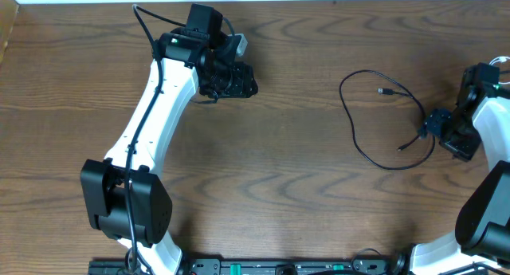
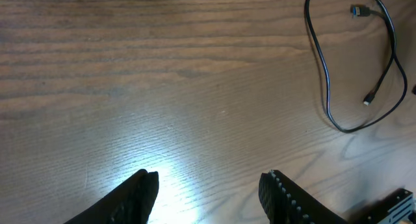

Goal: Untangle cables

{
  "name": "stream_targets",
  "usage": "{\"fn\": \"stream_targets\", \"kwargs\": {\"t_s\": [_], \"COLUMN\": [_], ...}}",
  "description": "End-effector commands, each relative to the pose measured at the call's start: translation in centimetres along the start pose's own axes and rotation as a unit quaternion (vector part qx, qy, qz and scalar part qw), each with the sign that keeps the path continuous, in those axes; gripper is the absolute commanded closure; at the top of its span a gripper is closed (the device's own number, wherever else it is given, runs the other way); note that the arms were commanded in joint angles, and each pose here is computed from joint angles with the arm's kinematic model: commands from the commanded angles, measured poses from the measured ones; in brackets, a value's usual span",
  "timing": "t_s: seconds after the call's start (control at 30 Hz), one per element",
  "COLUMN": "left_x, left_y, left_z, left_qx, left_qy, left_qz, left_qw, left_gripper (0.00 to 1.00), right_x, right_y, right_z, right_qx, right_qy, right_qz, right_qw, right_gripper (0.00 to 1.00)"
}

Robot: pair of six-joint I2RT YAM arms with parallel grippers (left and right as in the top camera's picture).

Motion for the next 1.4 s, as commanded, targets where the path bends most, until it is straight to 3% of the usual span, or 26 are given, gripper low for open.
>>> {"fn": "stream_targets", "kwargs": {"t_s": [0.0,0.17,0.67,1.13,1.3,1.37], "left_x": [0.0,0.0,0.0,0.0,0.0,0.0], "left_y": [0.4,0.4,0.4,0.4,0.4,0.4], "left_z": [0.0,0.0,0.0,0.0,0.0,0.0], "left_qx": [-0.006,-0.006,-0.006,-0.006,-0.006,-0.006], "left_qy": [-0.007,-0.007,-0.007,-0.007,-0.007,-0.007], "left_qz": [-0.004,-0.004,-0.004,-0.004,-0.004,-0.004], "left_qw": [1.0,1.0,1.0,1.0,1.0,1.0], "left_gripper": [0.44,0.44,0.44,0.44,0.44,0.44], "right_x": [0.4,-0.6,-2.3,-1.8,-1.7,-1.7], "right_y": [-1.5,-3.2,-5.2,-9.4,-10.4,-10.3], "right_z": [-0.4,1.6,4.1,5.0,5.0,5.0], "right_qx": [0.003,-0.057,-0.128,-0.143,-0.14,-0.141], "right_qy": [-0.002,0.041,0.071,0.068,0.069,0.069], "right_qz": [-0.004,-0.043,-0.139,-0.125,-0.118,-0.12], "right_qw": [1.0,0.997,0.979,0.979,0.981,0.98], "right_gripper": [0.2,0.27,0.54,0.81,0.99,0.99]}}
Point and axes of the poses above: each gripper's point midway between its finger pads, its own y axis back along the fingers, its own z axis along the line the jaws close on, x = y × z, the point moved 1 cm from there along y, back along the fingers, and after that the axes turned 6 degrees about -y, right-handed, at the moved point
